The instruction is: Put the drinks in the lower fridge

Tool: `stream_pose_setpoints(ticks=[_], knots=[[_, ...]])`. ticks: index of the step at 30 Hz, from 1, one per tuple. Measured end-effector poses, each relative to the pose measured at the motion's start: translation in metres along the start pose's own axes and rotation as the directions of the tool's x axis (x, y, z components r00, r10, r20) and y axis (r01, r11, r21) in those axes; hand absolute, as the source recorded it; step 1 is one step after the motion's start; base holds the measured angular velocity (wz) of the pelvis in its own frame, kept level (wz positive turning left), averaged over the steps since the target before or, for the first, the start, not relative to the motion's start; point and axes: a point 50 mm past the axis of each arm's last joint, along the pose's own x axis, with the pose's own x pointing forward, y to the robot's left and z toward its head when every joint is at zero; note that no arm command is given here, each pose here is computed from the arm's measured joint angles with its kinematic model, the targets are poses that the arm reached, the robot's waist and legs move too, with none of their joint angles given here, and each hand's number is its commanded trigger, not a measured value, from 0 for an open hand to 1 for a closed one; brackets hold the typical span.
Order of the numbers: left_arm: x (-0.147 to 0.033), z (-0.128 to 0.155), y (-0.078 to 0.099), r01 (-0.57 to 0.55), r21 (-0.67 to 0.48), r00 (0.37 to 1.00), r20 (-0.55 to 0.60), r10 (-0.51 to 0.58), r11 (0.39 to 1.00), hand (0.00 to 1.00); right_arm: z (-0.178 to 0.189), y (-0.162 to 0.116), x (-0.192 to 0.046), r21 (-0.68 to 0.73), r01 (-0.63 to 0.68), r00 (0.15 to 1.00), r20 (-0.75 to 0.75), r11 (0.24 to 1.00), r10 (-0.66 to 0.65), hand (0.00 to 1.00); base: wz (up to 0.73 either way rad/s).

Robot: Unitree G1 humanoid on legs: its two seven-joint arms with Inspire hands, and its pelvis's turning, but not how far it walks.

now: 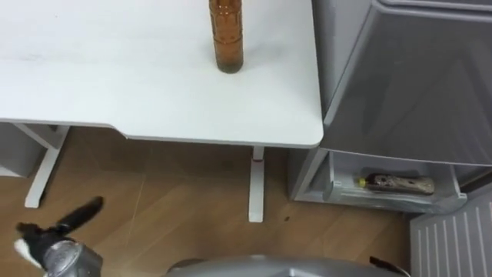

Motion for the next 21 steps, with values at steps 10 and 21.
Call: stream_pose_setpoints(ticks=[10, 21], knots=[[-0.029, 0.096, -0.019, 0.053, -0.281, 0.919, 0.388, 0.063, 0.958, 0.0, -0.007, -0.004, -0.002, -0.001, 0.003, 1.0, 0.01, 1.0, -0.003, 0.0, 0.07], [-0.075, 0.146, -0.04, 0.277, -0.158, 0.698, 0.711, -0.086, 0.948, 0.0, -0.009, -0.001, -0.002, 0.0, -0.045, 0.999, 0.01, 0.999, 0.045, 0.0, 0.02]])
